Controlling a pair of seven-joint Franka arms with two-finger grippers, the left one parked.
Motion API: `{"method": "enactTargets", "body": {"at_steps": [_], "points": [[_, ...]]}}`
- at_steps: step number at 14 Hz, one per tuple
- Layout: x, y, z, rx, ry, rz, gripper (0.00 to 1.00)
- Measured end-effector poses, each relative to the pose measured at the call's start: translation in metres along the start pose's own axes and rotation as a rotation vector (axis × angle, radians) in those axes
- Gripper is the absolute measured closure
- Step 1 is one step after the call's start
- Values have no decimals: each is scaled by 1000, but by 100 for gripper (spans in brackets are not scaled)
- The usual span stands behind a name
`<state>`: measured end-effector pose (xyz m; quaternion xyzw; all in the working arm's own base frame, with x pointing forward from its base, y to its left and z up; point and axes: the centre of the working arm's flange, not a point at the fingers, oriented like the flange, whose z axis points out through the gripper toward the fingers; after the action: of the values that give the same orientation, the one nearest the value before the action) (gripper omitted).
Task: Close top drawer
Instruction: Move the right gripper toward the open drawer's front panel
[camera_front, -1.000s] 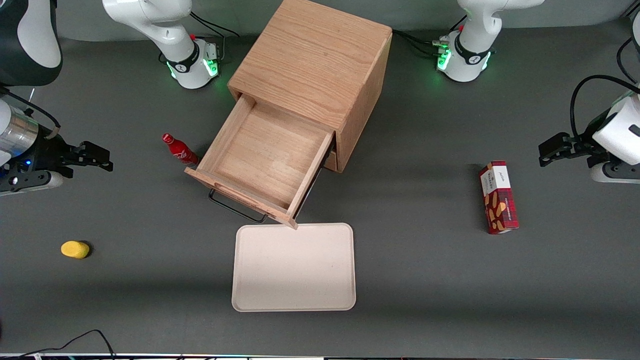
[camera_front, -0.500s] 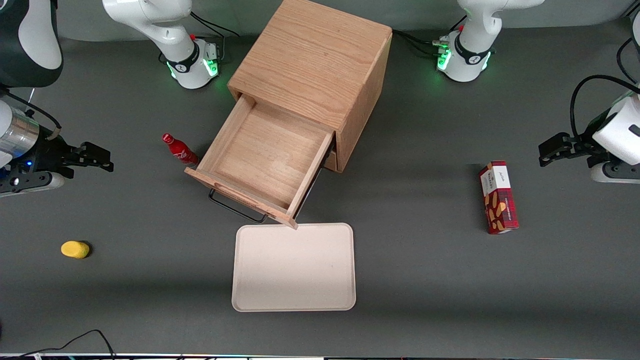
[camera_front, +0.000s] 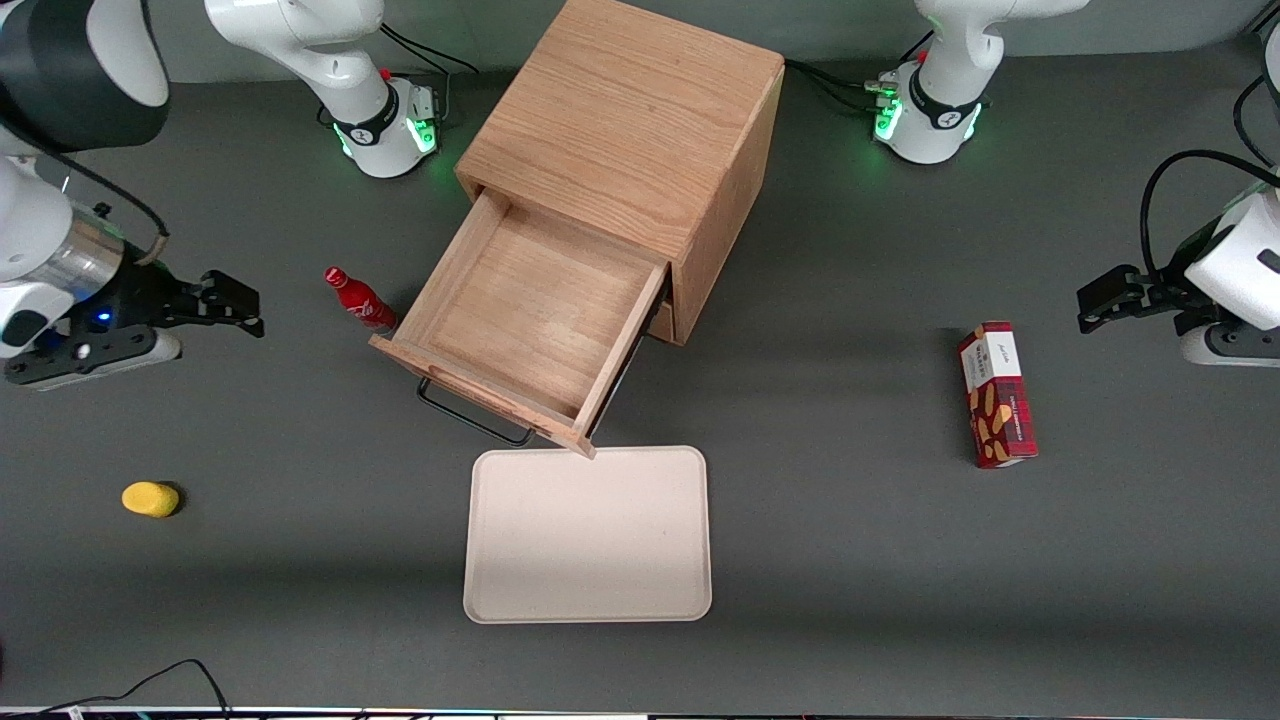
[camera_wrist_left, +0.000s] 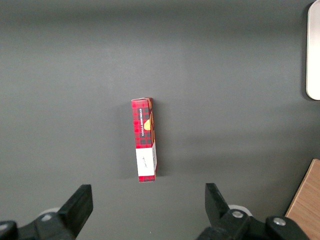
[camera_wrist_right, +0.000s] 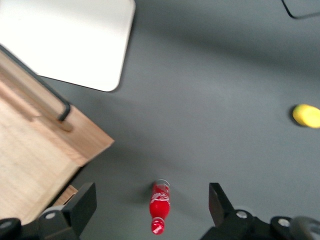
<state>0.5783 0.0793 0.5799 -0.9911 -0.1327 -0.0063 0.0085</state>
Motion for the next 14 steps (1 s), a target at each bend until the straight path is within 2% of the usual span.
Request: {"method": "enactTargets", "body": {"at_steps": [8,12,14], "points": [[25,-130,2,30,17,-246,0],[37,-132,14,34,8,-329,0],[47,-126,25,67,16,-397,0]]}}
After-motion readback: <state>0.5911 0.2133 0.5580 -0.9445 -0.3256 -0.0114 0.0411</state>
